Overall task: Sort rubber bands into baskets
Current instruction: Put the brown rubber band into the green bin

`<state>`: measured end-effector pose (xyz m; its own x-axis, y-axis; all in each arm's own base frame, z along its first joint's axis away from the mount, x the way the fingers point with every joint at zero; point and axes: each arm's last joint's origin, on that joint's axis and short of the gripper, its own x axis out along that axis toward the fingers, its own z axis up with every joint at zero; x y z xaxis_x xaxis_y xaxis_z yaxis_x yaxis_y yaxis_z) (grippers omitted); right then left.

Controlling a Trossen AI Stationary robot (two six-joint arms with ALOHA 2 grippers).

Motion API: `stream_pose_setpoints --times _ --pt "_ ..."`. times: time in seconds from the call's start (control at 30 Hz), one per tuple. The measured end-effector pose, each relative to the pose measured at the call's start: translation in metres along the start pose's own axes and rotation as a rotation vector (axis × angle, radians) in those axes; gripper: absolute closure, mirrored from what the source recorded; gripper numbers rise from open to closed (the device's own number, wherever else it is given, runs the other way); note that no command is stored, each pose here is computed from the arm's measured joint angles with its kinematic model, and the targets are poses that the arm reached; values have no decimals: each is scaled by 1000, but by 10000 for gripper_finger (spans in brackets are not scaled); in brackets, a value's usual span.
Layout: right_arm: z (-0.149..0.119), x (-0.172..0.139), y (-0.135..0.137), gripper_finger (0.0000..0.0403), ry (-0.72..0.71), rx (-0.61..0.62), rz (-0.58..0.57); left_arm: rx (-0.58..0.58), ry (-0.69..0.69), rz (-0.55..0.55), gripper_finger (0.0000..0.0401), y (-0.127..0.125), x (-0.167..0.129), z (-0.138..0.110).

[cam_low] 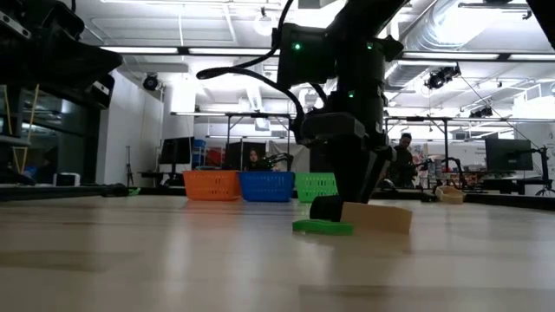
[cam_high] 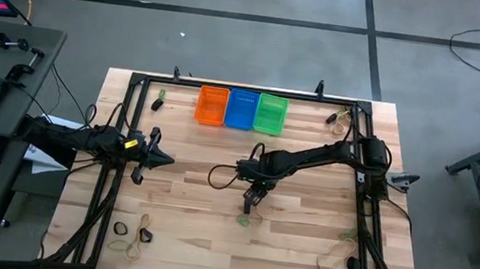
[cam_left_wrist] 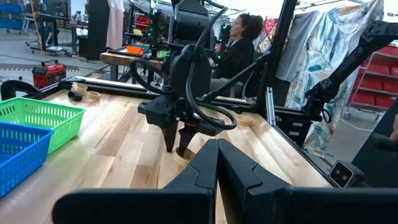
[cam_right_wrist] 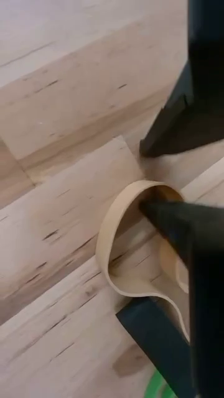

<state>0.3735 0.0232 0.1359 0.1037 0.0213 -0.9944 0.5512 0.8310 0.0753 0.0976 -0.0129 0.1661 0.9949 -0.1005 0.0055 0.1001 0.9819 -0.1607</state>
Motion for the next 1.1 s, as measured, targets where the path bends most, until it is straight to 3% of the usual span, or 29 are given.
stream_pose_setpoints --times 0.13,0.3,0.47,0.7,0.77,0.97,1.1 --pt "-1 1 4 389 -19 -34 6 0 0 0 400 0 0 0" --pt "3 -14 9 401 -73 -42 31 0 0 0 400 0 0 0" --pt "15 -86 4 402 -239 -91 170 0 -1 0 400 0 0 0" --pt "17 -187 -30 402 -533 -208 439 0 0 0 400 0 0 0" --pt "15 -207 -43 403 -601 -175 468 0 0 0 400 0 0 0" --pt "26 -219 -97 403 -698 42 250 0 0 0 400 0 0 0" --pt "47 -205 -130 403 -707 140 98 0 0 0 400 0 0 0"
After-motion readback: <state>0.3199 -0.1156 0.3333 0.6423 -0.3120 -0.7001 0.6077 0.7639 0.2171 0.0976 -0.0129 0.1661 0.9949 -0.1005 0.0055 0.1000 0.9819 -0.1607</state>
